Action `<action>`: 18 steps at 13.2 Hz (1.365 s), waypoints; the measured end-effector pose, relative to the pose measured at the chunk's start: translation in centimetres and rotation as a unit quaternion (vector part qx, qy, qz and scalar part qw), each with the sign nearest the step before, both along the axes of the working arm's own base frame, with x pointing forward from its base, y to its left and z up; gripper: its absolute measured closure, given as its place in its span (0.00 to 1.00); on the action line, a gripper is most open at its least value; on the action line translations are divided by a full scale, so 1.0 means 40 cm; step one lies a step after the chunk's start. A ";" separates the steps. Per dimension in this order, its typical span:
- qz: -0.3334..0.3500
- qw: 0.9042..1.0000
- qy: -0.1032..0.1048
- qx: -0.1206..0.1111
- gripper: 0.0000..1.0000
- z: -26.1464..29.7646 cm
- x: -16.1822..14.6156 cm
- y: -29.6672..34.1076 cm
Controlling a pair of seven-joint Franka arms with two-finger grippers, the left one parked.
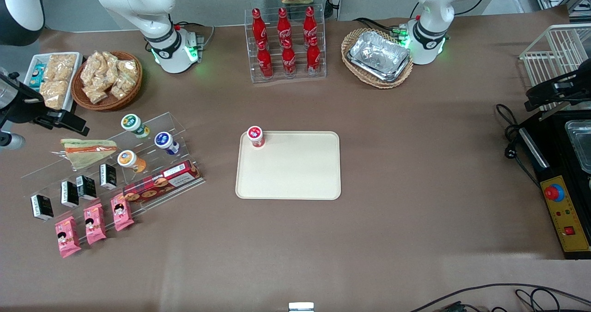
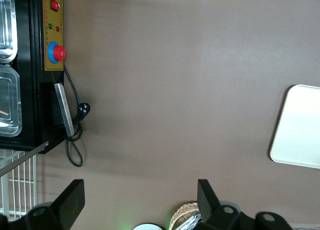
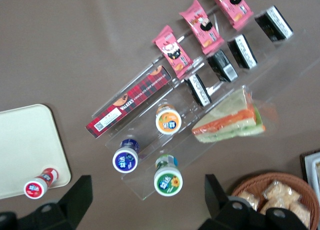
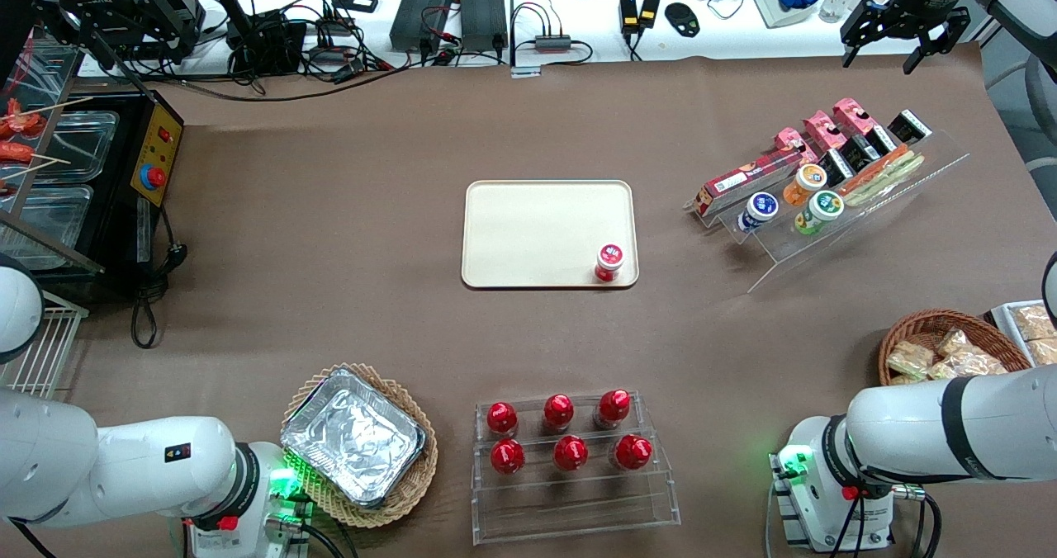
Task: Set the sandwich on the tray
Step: 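Move the right gripper toward the acrylic rack holding the wrapped sandwich, then lower the open right gripper over the plastic-wrapped orange sandwich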
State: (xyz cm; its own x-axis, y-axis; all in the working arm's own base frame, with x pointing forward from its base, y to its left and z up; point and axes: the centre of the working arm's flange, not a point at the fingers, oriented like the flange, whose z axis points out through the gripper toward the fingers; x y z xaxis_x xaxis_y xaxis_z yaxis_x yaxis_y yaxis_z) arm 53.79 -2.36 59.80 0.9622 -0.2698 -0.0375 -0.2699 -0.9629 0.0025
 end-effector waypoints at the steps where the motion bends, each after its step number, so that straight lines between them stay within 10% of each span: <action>1: -0.016 1.000 0.002 -0.001 0.00 0.011 -0.005 -0.006; 7: -0.122 0.992 -0.001 -0.011 0.00 0.046 -0.021 -0.097; 18: -0.391 0.920 -0.001 -0.027 0.00 -0.016 0.002 -0.201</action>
State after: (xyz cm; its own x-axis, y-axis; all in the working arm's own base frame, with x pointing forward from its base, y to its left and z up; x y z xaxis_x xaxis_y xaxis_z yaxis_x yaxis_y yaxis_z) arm 53.85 -10.42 59.18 0.4724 -0.8814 -0.0035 -0.8805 -0.4721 0.0432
